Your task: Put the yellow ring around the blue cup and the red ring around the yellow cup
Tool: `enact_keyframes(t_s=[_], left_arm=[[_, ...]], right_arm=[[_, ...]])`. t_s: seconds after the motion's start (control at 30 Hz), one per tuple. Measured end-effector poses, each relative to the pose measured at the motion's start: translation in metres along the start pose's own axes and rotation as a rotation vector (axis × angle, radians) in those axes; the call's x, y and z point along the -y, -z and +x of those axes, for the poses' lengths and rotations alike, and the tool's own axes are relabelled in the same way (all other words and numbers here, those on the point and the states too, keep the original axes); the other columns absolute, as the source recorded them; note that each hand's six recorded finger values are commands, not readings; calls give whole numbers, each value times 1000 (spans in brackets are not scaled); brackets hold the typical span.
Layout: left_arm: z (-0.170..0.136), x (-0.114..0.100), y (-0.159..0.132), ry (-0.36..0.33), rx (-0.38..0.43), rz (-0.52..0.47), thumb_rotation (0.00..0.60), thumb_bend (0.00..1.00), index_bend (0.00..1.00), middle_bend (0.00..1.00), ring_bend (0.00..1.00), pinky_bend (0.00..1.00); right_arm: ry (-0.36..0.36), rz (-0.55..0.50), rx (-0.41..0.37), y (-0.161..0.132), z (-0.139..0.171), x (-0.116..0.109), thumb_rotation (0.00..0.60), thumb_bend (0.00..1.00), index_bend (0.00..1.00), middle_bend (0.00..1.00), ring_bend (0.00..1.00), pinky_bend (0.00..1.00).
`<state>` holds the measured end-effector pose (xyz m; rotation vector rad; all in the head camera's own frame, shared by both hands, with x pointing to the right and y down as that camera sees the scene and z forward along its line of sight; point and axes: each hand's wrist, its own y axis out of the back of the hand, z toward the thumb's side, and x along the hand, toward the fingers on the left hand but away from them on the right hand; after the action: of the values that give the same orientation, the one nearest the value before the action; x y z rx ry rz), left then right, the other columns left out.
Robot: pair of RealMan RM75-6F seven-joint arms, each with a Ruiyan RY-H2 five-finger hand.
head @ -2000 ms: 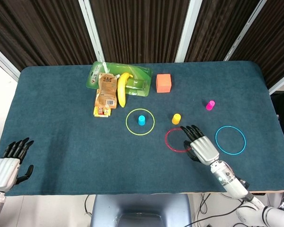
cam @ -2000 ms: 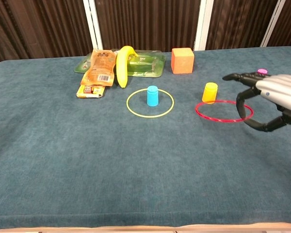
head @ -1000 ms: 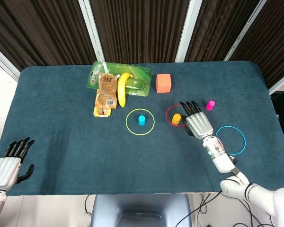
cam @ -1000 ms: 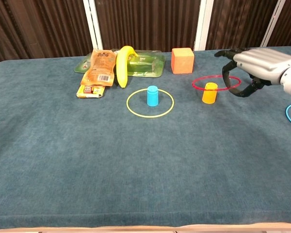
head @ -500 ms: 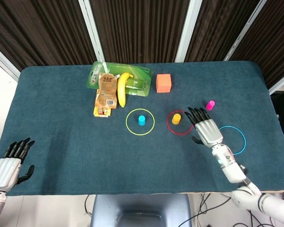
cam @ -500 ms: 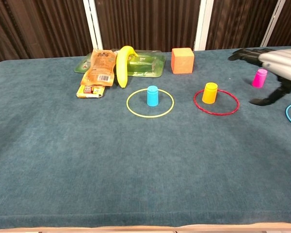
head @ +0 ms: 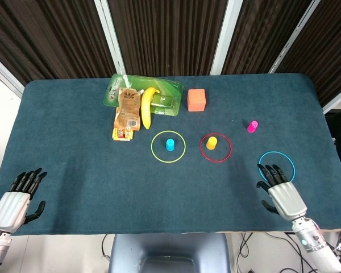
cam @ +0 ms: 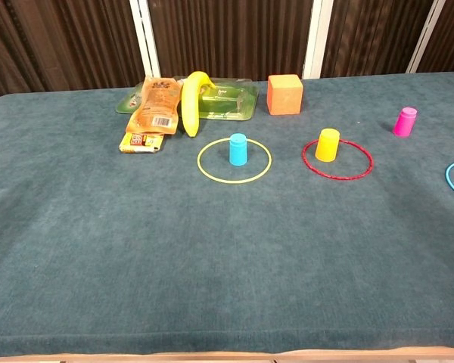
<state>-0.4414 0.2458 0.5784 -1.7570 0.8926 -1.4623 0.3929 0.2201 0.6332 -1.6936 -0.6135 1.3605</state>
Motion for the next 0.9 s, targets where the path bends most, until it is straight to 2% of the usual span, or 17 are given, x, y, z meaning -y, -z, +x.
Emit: enact_keyframes(t_s=[0.27, 0.4, 0.67, 0.9], left_arm=[[1, 2, -1, 7, 3, 5, 600, 454, 0, 0, 0, 0], [2, 3, -1, 12, 0, 8, 600, 453, 0, 0, 0, 0], [4, 5, -1, 16, -4, 12, 600, 453, 0, 0, 0, 0], [4, 5, 0, 18, -7, 13, 600, 453, 0, 0, 0, 0]], right_arm=[[-40, -27, 117, 48, -2, 24, 600, 425, 622, 38, 0, 0], [-60, -42, 152, 64, -9, 37, 600, 475, 649, 54, 0, 0], [-100, -78, 169, 72, -26, 58, 600, 493, 660, 67, 0, 0], [-93, -78, 177, 75, -32, 61, 600, 493, 661, 70, 0, 0]])
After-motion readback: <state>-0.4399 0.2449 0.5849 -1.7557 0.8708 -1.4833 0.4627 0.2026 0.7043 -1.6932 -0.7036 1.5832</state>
